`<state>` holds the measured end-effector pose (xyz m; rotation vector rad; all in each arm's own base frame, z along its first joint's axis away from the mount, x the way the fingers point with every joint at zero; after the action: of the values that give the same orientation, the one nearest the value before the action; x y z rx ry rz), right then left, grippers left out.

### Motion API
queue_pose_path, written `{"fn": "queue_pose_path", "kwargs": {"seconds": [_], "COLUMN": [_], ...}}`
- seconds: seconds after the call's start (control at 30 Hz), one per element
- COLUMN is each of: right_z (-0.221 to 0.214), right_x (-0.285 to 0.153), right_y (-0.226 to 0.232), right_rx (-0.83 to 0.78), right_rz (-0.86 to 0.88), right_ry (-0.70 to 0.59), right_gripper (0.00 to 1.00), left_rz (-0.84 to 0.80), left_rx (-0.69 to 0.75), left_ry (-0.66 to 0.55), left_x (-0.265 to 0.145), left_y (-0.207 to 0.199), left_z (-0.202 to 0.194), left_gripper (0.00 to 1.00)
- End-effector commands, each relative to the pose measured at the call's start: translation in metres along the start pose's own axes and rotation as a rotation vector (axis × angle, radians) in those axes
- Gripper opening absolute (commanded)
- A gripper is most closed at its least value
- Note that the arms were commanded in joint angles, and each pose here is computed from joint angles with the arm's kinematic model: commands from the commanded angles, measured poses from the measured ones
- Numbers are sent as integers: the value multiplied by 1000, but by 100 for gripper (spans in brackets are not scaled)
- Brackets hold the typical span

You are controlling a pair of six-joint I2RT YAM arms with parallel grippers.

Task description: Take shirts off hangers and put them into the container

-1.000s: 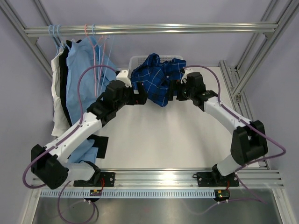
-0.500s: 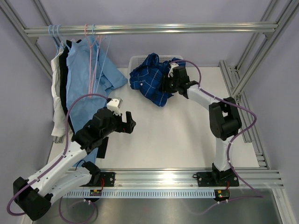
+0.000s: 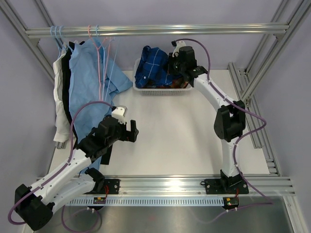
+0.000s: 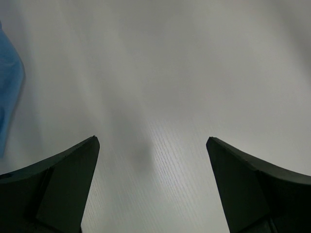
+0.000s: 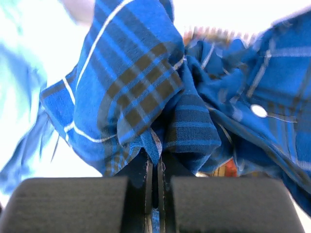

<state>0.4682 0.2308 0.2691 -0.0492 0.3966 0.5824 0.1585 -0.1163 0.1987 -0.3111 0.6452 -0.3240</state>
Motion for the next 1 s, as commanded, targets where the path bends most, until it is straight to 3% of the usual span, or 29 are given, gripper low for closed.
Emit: {"fn": "queue_pose_path", "kwargs": {"seconds": [0.0, 0.2, 0.33, 0.7, 0.8, 0.83, 0.97], "right_z": [24, -15, -57, -108, -85, -76, -35], "right_x": [17, 65, 90, 76, 64, 59, 32], "right_y": [-6, -21, -28, -29, -27, -24, -21], "right_rx": [-20, 19, 90, 214, 191, 182, 138], "right_rz": [-97, -207, -226, -353, -308, -281, -263], "right_ry": [-81, 1, 153, 421, 365, 339, 221], "right_gripper": [0, 0, 0, 0, 11, 23, 44], "left_rz": [-3, 12, 22, 32, 28, 25, 21], "left_rx": [8, 6, 5, 5, 2, 2, -2], "left_ry": [-72, -70, -72, -64, -62, -64, -70], "left_x": [2, 3, 3, 5, 4, 4, 3], "left_y": [-3, -2, -1, -1, -1, -1, -1], "left_z": [10, 9, 9, 9, 9, 9, 9], "left_gripper": [99, 99, 99, 99, 99, 99, 99]}}
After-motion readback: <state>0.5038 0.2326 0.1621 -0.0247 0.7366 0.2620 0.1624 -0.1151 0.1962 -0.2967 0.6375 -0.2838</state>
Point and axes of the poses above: each gripper's point midway between its finger pads, its own x axis out along the fingers, its own y axis along the line the jaws close on, z = x × y, the point moved 10 cm from there along -x, back along the fingers, and after that the axes turned 14 degrees about -x, right-handed, at the moved point
